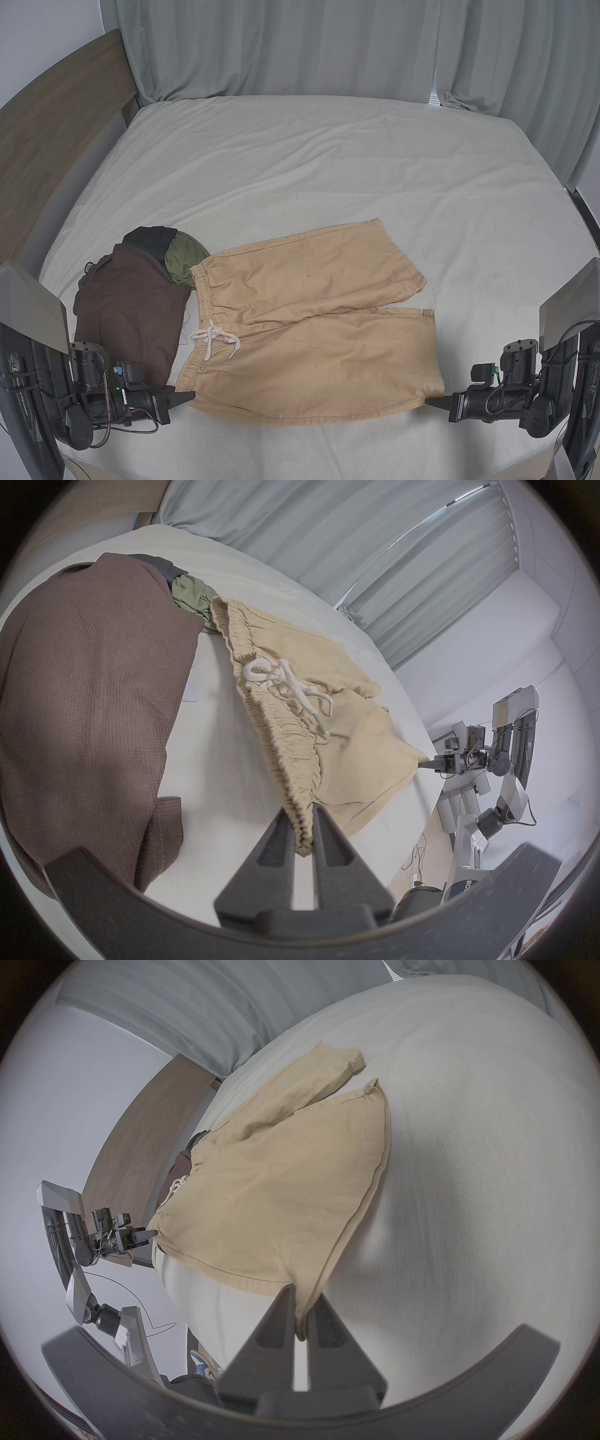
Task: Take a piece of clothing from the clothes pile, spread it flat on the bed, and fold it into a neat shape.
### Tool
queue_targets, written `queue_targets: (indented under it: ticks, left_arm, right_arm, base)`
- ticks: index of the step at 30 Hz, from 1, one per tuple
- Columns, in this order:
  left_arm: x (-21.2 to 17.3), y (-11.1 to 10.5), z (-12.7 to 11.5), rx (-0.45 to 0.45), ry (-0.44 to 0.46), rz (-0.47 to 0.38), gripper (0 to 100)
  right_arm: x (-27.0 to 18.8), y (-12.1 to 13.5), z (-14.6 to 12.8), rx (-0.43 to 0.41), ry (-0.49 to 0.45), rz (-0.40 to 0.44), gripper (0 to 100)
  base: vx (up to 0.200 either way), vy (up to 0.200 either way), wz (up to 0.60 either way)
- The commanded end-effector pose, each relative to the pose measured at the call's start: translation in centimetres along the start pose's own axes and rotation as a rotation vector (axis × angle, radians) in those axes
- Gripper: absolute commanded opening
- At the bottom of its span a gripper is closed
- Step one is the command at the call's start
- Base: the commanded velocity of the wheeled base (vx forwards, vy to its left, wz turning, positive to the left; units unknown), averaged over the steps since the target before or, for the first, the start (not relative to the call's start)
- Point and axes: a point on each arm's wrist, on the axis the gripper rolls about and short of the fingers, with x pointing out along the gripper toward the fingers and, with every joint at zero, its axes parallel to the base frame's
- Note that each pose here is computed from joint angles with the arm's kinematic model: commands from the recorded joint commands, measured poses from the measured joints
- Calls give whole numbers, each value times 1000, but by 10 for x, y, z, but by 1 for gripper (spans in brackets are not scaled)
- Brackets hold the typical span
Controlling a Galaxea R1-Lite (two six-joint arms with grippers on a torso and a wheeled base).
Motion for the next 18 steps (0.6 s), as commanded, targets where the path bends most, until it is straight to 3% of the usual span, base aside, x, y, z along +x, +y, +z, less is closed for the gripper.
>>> queue_targets:
  ticks: [1,13,18]
  left_arm:
    - [-3,0,-4,-14,12,-1,0]
    - [-2,-2,2,-6,-5,-69,0]
    - [0,-3,27,-14,-107,-83,0]
  right_arm:
    - [-4,2,-1,0,2,1,0]
    - [-9,6,7,-10,-41,20,0]
    - [-14,10,20,-24,-115,35,0]
  base:
    - [0,0,0]
    - [0,0,0]
    - [0,0,0]
